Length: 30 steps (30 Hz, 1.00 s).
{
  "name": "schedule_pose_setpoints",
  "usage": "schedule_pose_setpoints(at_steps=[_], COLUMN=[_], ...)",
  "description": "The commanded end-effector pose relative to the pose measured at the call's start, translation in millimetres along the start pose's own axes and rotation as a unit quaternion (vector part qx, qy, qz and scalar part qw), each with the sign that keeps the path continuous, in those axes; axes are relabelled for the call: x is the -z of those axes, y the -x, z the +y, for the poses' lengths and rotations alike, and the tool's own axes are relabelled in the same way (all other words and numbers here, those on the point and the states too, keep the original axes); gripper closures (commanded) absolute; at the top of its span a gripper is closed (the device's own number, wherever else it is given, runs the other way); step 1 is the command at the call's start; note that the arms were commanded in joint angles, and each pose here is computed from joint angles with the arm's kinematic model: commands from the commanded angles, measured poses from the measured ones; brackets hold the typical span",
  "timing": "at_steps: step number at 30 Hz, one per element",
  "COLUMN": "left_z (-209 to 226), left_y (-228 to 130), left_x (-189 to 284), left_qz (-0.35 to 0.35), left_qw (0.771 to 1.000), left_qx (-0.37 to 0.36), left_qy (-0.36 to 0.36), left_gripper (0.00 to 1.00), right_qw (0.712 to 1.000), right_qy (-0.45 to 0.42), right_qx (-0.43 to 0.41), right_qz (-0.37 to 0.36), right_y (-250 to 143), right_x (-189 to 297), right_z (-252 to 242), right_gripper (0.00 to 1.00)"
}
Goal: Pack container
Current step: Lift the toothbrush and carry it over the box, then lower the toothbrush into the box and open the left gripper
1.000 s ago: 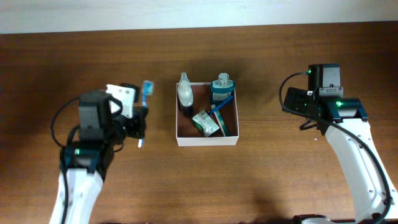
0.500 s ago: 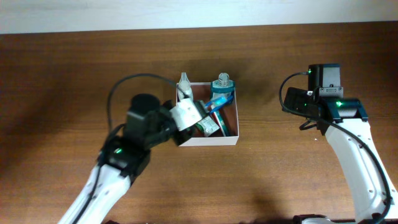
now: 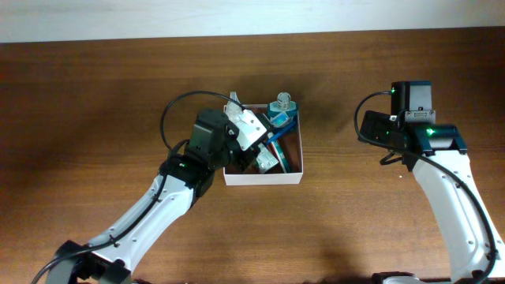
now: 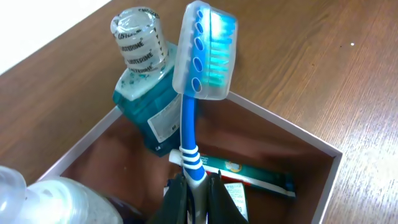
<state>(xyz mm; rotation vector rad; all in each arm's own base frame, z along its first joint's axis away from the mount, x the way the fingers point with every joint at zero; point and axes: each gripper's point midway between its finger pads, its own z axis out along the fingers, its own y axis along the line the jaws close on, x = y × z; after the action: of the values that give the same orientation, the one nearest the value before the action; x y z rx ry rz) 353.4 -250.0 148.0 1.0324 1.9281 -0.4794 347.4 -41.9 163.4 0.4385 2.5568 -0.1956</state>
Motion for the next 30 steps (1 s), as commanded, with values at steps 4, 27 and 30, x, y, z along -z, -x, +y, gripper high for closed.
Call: schedule_pose_setpoints(at_steps=[4, 27, 30], left_z=[-1.0, 67.4, 109.7], left_y=[-6.0, 42.0, 19.8], left_x=[-0.3, 100.4, 140.5], left_qz=[0.014, -0.080, -0.072], left_qw=[1.000, 0.962, 0.918], left_qx=[0.023, 0.179, 0.240], left_qy=[0.002, 0.191, 0.309], left_gripper=[0.67, 0.17, 0.07], right_qw=[1.000, 1.000, 1.000], right_qy=[0.000, 0.000, 0.000], right_qx=[-0.004, -0.004, -0.004], right_qz=[-0.007, -0.007, -0.007], right_y=[5.1, 5.1, 5.1], right_x=[3.1, 3.1, 3.1], right_z=[-1.5, -1.5, -1.6], right_gripper=[0.01, 0.01, 0.01])
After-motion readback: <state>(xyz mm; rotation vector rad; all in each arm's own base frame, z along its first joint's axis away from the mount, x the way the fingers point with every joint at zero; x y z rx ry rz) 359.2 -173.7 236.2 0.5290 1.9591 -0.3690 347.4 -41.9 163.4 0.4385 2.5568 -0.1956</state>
